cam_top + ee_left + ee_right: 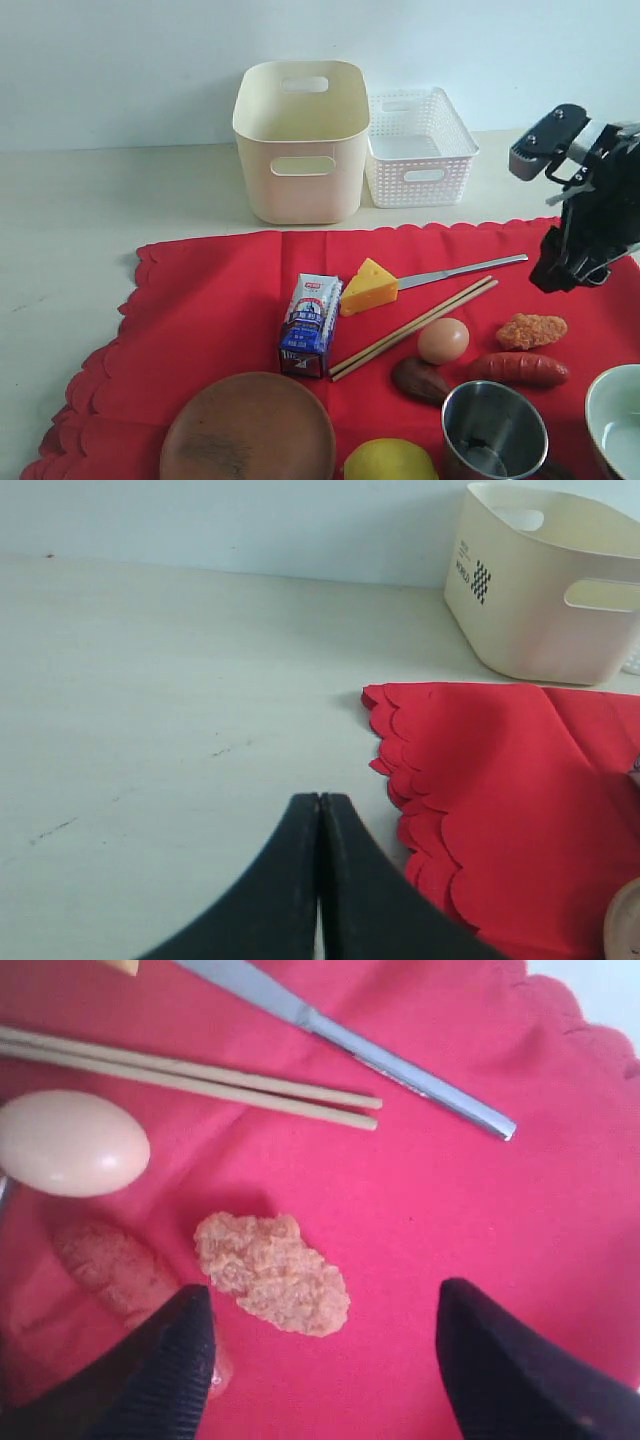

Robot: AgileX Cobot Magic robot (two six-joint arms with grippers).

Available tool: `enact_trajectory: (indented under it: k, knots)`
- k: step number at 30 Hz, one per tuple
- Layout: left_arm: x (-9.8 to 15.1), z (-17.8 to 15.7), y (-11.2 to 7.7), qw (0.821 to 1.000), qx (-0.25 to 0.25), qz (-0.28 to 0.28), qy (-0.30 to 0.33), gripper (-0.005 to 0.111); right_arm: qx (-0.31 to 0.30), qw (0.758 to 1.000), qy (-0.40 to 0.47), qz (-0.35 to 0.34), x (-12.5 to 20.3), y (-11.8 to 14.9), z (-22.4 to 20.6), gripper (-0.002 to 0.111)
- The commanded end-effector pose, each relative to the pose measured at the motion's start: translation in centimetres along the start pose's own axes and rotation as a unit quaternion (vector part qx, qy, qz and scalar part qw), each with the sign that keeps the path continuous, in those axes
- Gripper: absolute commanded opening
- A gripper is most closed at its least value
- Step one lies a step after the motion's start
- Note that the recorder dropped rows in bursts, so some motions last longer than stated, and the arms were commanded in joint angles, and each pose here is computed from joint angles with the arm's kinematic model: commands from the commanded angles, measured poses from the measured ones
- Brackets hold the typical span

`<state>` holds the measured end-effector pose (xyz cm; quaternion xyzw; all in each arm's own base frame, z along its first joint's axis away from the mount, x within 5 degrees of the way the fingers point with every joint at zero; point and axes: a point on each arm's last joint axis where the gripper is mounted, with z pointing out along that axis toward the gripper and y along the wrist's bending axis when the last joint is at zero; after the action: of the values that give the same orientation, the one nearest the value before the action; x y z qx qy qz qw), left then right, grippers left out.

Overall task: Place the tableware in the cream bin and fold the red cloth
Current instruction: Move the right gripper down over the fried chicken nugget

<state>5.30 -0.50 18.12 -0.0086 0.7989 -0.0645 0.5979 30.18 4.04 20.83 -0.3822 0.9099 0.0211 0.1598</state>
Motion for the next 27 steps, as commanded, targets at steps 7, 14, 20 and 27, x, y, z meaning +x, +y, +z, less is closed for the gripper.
enact_trajectory:
  k: [7,14,20,27]
  knots:
    - [0.0,0.0,0.0,1.0,-0.001,0.0,-0.005,0.0,-0.02,0.993,0.081,-0.086,0.6,-1.1,3.5,0.06]
    - [0.0,0.0,0.0,1.0,-0.001,0.0,-0.005,0.0,-0.04,0.988,0.093,-0.113,0.9,-1.1,5.2,0.06]
    - [0.0,0.0,0.0,1.0,-0.001,0.0,-0.005,0.0,-0.041,0.988,0.094,-0.117,1.0,-1.3,6.4,0.06]
    - [0.0,0.0,0.0,1.0,-0.001,0.0,-0.005,0.0,-0.026,0.988,0.082,-0.131,0.7,-1.6,6.9,0.06]
